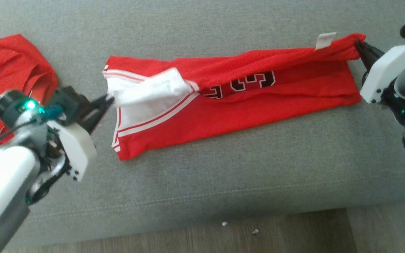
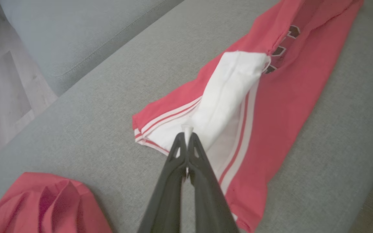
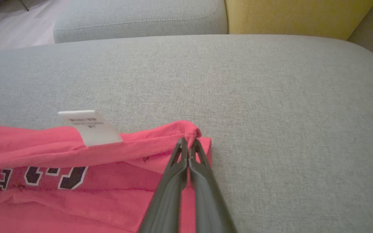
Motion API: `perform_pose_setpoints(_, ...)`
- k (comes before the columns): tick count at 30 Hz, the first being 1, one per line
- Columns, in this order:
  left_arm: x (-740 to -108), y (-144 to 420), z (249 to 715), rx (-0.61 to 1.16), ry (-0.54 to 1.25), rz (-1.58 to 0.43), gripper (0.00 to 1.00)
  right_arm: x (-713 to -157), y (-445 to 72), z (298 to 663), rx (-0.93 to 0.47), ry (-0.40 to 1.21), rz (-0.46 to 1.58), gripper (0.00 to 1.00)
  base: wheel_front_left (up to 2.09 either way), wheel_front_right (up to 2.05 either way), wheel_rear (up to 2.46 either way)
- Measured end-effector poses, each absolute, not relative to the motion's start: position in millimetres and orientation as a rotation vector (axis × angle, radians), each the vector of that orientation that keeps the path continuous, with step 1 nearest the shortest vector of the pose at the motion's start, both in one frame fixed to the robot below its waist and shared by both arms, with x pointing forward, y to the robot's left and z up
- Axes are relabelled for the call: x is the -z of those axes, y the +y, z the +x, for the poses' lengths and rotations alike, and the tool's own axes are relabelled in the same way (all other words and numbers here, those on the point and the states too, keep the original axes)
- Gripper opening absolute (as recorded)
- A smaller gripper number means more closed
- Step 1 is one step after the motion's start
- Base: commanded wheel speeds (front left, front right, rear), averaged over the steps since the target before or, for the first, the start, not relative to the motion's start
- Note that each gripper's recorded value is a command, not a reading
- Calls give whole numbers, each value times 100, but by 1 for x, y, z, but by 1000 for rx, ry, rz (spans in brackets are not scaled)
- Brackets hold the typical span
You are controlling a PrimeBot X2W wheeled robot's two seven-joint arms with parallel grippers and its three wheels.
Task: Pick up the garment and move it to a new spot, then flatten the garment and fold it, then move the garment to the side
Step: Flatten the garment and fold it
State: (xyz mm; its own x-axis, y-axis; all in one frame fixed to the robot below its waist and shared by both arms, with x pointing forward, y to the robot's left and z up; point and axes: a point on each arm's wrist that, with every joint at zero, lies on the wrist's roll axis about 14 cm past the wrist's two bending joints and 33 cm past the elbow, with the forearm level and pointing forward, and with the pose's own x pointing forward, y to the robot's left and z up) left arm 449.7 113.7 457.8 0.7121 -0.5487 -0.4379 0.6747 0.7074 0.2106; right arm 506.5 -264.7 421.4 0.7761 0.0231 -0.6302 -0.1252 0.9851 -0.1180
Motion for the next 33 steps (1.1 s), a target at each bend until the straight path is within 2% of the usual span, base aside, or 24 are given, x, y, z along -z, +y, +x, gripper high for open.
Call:
perform_pose_setpoints(10,-446,103,429,755,422,364,0,-417,-281,489,-97,763,-259,0,0,0,0)
perform_pose_setpoints(11,-446,103,428,758,424,364,0,-413,-281,486,-107,783,-279,21,0,0,0)
perform_pose_setpoints(12,-445,103,426,760,430,366,0,-411,-281,482,-119,800,-303,79,0,0,0)
perform_pose_setpoints(13,-444,102,425,762,433,367,0,-409,-282,478,-126,812,-318,100,0,0,0)
perform_pose_setpoints(15,-441,102,423,766,448,359,0,-410,-288,476,-119,816,-329,100,0,0,0)
perform_pose_setpoints(16,-438,103,421,768,459,360,29,-411,-293,475,-113,817,-337,100,0,0,0)
perform_pose_setpoints(17,-436,102,417,771,470,353,77,-413,-297,474,-107,823,-347,100,0,0,0)
perform_pose_setpoints(18,-434,101,413,775,479,343,100,-415,-299,473,-106,823,-355,100,0,0,0)
perform_pose_setpoints(25,-441,101,407,726,450,292,100,-435,-300,473,-93,759,-301,100,0,0,0)
perform_pose_setpoints(33,-508,109,432,511,186,25,100,-500,-279,494,-73,460,-61,100,0,0,0)
